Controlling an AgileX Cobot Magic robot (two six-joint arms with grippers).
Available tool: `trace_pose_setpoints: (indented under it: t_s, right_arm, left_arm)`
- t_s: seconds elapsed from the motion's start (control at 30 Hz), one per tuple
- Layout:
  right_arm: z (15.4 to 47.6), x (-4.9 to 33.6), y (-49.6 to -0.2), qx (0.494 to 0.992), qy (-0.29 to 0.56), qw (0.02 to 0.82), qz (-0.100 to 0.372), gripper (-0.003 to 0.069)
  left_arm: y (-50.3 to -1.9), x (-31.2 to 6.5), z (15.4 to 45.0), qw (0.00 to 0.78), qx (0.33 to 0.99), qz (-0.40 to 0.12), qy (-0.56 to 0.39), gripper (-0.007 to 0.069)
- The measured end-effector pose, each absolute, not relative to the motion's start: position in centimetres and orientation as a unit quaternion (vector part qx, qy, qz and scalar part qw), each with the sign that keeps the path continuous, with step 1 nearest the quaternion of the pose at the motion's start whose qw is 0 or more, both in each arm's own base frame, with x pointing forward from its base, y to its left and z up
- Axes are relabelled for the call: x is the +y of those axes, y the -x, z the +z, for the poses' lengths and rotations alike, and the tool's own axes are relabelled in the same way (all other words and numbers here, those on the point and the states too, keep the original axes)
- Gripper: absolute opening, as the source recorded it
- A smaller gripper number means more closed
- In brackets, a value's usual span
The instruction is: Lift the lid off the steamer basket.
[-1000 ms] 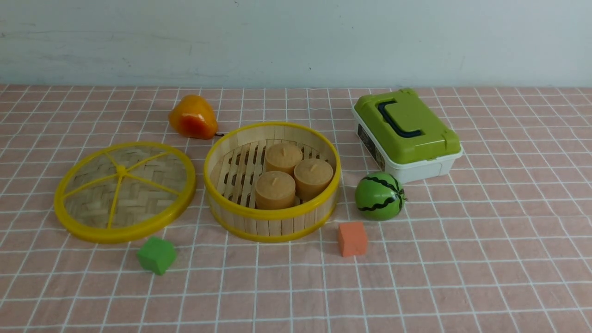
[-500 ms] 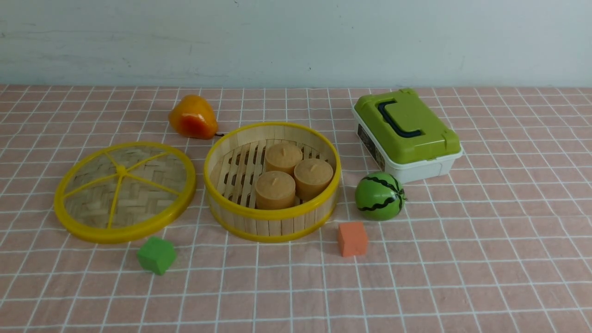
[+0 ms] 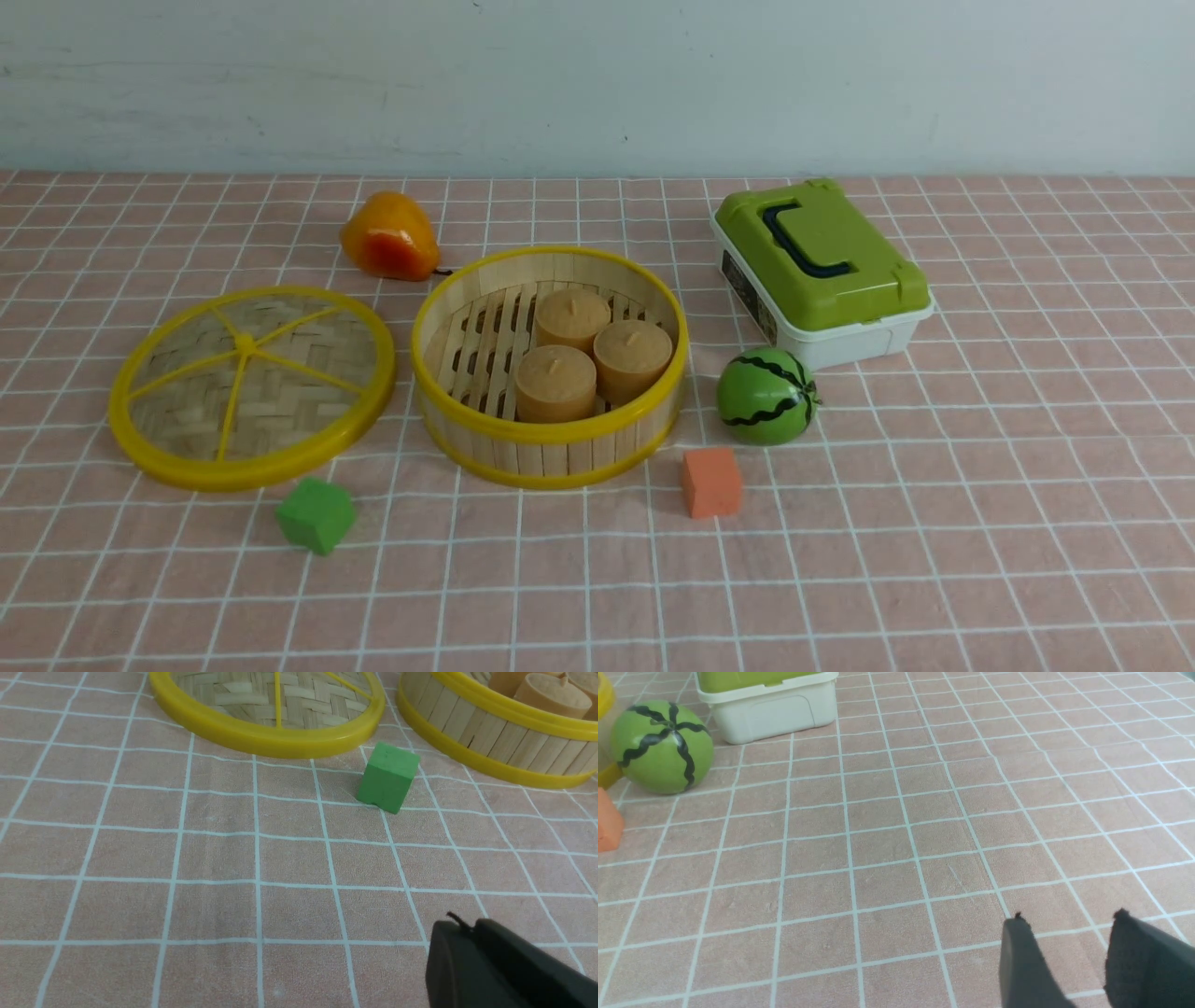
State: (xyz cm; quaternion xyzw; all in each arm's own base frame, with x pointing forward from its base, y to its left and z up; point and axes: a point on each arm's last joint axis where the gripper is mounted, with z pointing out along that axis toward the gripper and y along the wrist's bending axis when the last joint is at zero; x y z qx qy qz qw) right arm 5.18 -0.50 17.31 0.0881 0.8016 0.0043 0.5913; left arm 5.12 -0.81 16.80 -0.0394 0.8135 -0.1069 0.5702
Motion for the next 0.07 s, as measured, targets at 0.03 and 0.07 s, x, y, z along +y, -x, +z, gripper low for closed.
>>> trace_pose_setpoints:
  t_s: [0.03, 0.07]
  right_arm:
    - [17.31, -0.5, -5.18, 0.802, -0.088, 0.591, 0.004, 0.0241]
    - [17.31, -0.5, -5.18, 0.802, -0.088, 0.591, 0.004, 0.0241]
  left_arm:
    - [-5.12, -0.81, 16.8, 0.57, 0.814, -0.107, 0.039, 0.0039]
    - [-5.12, -0.81, 16.8, 0.57, 0.814, -0.107, 0.039, 0.0039]
